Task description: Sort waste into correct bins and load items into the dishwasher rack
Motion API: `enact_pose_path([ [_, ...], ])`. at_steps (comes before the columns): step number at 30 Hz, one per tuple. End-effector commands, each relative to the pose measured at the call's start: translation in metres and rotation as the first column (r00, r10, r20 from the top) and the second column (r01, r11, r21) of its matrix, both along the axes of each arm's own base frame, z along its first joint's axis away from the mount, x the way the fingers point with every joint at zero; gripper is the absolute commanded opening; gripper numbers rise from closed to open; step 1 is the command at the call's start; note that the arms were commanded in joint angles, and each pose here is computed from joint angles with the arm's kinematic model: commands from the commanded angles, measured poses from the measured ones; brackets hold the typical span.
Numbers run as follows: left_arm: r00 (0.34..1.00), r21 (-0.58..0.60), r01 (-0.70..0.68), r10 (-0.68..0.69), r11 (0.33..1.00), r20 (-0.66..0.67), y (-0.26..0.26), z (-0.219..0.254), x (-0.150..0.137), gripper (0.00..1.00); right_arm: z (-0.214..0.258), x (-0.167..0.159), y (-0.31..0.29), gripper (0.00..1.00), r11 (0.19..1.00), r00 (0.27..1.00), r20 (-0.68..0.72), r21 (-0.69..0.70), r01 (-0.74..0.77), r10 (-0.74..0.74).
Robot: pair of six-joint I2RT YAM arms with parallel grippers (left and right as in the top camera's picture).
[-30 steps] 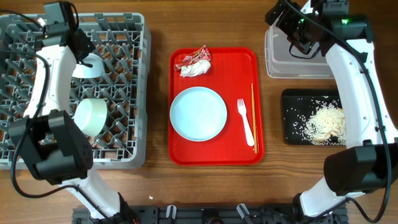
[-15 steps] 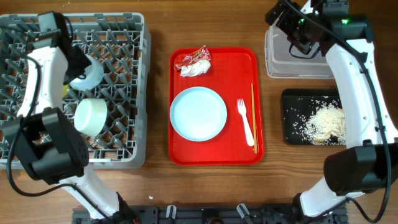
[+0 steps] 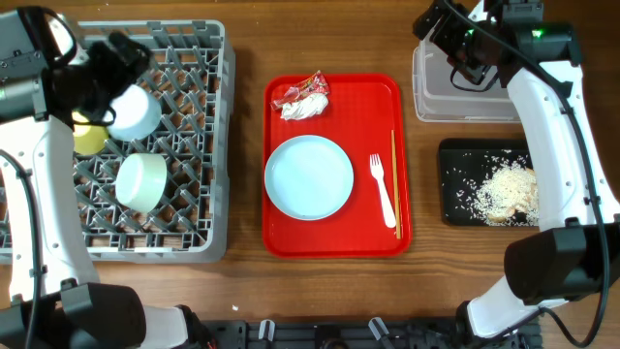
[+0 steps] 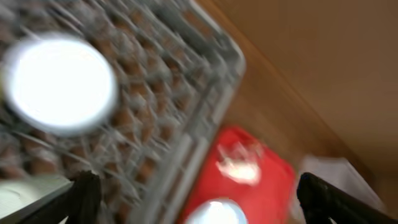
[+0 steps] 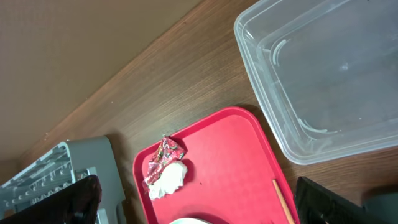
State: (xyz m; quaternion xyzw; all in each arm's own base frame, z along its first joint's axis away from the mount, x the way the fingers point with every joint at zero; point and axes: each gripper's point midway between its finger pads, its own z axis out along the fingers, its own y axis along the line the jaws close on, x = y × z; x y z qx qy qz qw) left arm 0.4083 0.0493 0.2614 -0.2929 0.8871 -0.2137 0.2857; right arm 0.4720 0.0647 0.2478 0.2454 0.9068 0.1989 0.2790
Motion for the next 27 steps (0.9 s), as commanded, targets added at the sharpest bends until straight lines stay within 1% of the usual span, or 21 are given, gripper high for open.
enact_pose_path([
  [1, 0.950, -0.177, 0.312, -0.305, 0.933, 0.068, -0.068, 0.010, -0.013, 0.99, -0.007, 0.002, -0.001, 1.00, 1.000, 1.000, -0.012, -0.015, 0.002, -0.002],
  [3, 0.904, -0.176, 0.428, -0.420, 0.886, 0.081, -0.098, 0.010, -0.022, 0.99, -0.007, 0.002, -0.001, 1.00, 1.000, 1.000, -0.012, -0.015, 0.002, -0.002],
  [6, 0.822, -0.134, 0.569, -0.566, 0.811, 0.063, -0.150, 0.005, -0.036, 1.00, -0.007, 0.002, -0.001, 1.00, 1.000, 1.000, -0.012, -0.015, 0.002, -0.002],
  [8, 0.795, -0.075, 0.606, -0.606, 0.792, 0.019, -0.171, -0.004, -0.041, 1.00, -0.007, 0.002, -0.001, 1.00, 1.000, 1.000, -0.012, -0.015, 0.002, -0.002],
  [9, 0.778, -0.014, 0.628, -0.628, 0.778, -0.019, -0.185, -0.011, -0.043, 1.00, -0.007, 0.002, -0.001, 1.00, 1.000, 1.000, -0.012, -0.015, 0.002, -0.002],
  [11, 0.744, 0.073, 0.668, -0.664, 0.741, -0.073, -0.208, -0.023, -0.049, 1.00, -0.007, 0.002, -0.001, 1.00, 1.000, 1.000, -0.012, -0.015, 0.002, -0.002],
  [13, 0.708, 0.124, 0.706, -0.696, 0.697, -0.121, -0.233, -0.037, -0.054, 1.00, -0.007, 0.002, -0.001, 1.00, 1.000, 1.000, -0.012, -0.015, 0.002, -0.002],
  [15, 0.710, 0.140, 0.704, -0.686, 0.697, -0.159, -0.249, -0.050, -0.054, 1.00, -0.007, 0.002, -0.001, 1.00, 1.000, 1.000, -0.012, -0.015, 0.002, -0.002],
  [18, 0.749, 0.166, 0.660, -0.629, 0.733, -0.208, -0.266, -0.073, -0.045, 0.99, -0.007, 0.002, -0.001, 1.00, 1.000, 1.000, -0.012, -0.015, 0.002, -0.002],
  [21, 0.775, 0.229, 0.631, -0.590, 0.742, -0.225, -0.275, -0.097, -0.027, 0.95, -0.007, 0.002, -0.001, 1.00, 1.000, 1.000, -0.012, -0.015, 0.002, -0.002],
  [22, 0.786, 0.260, 0.619, -0.577, 0.741, -0.223, -0.277, -0.107, -0.016, 0.90, -0.007, 0.002, -0.001, 1.00, 1.000, 1.000, -0.012, -0.015, 0.002, -0.002],
  [23, 0.790, 0.271, 0.613, -0.572, 0.742, -0.220, -0.279, -0.114, -0.010, 0.89, -0.007, 0.002, -0.001, 1.00, 1.000, 1.000, -0.012, -0.015, 0.002, -0.002],
  [25, 0.788, 0.266, 0.616, -0.572, 0.742, -0.228, -0.282, -0.127, -0.004, 0.88, -0.007, 0.002, -0.001, 1.00, 1.000, 1.000, -0.012, -0.015, 0.002, -0.002],
  [27, 0.803, 0.240, 0.591, -0.536, 0.770, -0.261, -0.282, -0.141, -0.004, 0.88, -0.007, 0.002, -0.001, 1.00, 1.000, 1.000, -0.012, -0.015, 0.002, -0.002],
])
